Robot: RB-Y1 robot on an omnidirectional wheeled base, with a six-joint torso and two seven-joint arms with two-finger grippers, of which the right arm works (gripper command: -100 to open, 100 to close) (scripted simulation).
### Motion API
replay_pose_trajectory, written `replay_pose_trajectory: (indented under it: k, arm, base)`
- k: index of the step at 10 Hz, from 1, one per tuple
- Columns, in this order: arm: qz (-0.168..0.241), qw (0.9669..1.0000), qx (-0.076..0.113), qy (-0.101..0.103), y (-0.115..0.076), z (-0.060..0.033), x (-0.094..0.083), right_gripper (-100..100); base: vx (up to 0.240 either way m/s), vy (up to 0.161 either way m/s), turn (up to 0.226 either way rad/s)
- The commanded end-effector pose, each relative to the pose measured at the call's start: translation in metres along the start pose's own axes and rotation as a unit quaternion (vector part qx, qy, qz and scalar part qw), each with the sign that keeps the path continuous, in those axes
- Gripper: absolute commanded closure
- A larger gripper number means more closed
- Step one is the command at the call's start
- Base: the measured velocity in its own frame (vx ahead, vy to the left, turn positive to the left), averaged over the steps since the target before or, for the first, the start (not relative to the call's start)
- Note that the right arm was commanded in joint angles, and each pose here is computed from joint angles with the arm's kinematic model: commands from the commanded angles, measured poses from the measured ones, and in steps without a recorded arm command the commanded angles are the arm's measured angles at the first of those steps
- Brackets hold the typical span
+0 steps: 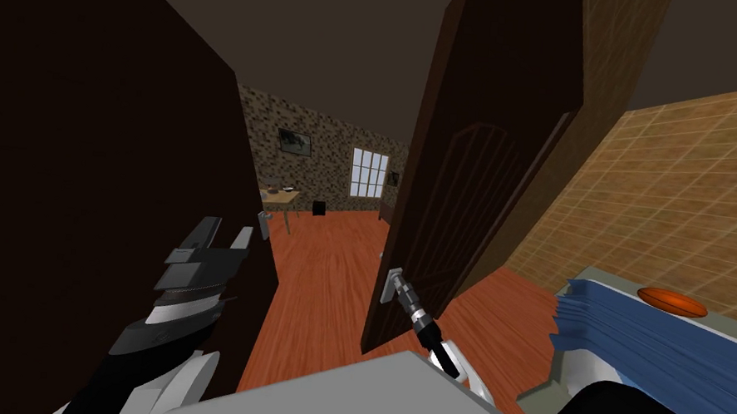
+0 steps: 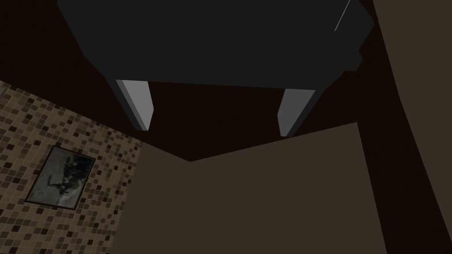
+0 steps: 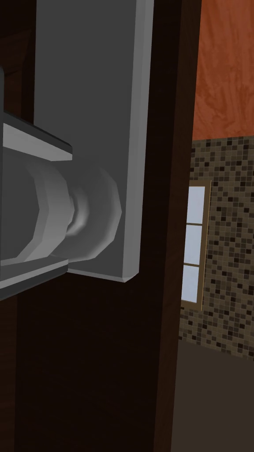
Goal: Push the door open
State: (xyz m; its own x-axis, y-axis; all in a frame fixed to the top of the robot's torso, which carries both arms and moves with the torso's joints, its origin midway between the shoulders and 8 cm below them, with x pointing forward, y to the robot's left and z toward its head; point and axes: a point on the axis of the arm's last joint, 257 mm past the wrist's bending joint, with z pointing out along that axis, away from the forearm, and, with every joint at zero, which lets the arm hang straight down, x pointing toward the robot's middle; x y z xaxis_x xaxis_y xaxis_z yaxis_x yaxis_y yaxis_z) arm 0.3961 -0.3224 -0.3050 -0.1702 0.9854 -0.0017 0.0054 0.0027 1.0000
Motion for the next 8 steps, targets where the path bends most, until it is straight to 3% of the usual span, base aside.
replay_pose_trajectory:
  k: [1,8]
  arm:
    - [-0.007,0.9999,-0.009,-0.012,0.009,0.0078,-0.012,100]
    - [-0.016,0.9976,-0.014,-0.065,0.012,0.0307,-0.045,100]
  base:
    - [0.139,0.073,-0.033]
    - [0.148,0.064,-0.038]
